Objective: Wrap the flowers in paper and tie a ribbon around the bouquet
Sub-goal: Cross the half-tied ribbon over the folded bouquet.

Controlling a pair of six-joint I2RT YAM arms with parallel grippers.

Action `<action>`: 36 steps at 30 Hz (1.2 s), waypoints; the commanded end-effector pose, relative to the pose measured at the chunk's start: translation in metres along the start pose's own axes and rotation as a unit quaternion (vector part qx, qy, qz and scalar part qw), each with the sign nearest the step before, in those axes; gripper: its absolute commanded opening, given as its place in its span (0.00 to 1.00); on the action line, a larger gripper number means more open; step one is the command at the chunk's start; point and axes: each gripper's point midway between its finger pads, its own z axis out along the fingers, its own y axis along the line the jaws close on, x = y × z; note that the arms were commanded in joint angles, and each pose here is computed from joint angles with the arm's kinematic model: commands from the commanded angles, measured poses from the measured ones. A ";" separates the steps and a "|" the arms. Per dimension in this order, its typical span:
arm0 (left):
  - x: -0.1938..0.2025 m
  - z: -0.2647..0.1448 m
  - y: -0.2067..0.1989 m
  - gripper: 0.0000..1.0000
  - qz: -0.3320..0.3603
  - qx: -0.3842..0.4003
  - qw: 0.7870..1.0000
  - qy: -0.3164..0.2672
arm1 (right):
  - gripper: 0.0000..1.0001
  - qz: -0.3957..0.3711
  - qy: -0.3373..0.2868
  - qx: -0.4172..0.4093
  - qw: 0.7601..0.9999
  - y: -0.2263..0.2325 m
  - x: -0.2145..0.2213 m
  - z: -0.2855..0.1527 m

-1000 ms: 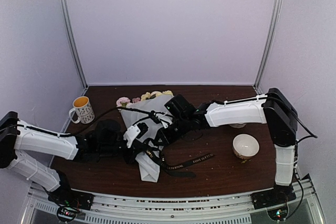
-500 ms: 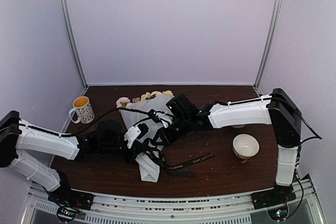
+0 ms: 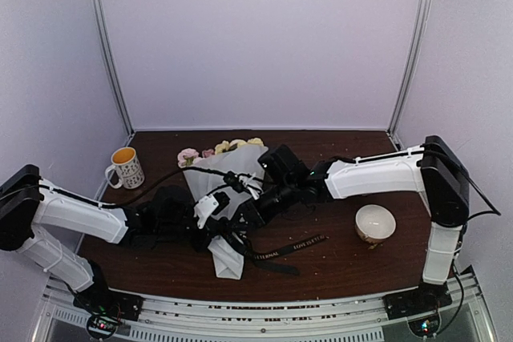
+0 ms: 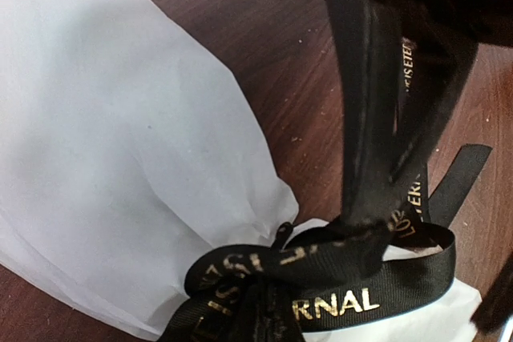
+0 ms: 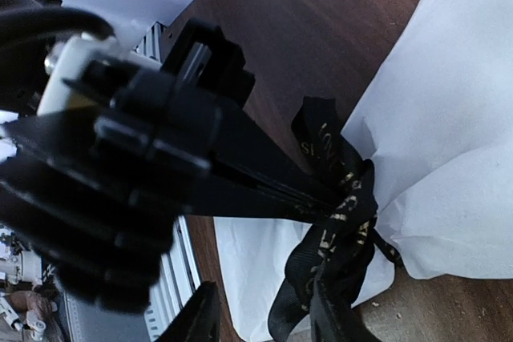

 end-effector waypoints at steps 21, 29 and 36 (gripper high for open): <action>-0.024 -0.007 -0.003 0.00 -0.005 0.015 0.999 -0.039 | 0.07 0.016 0.025 0.067 0.997 -0.066 -0.011 0.007; -0.029 -0.005 -0.004 0.00 0.002 0.019 0.999 -0.048 | 0.10 0.015 0.005 -0.059 0.998 -0.033 -0.023 0.026; -0.036 -0.005 -0.001 0.00 0.000 0.022 0.998 -0.057 | 0.12 0.029 0.020 -0.104 0.994 -0.027 -0.018 0.034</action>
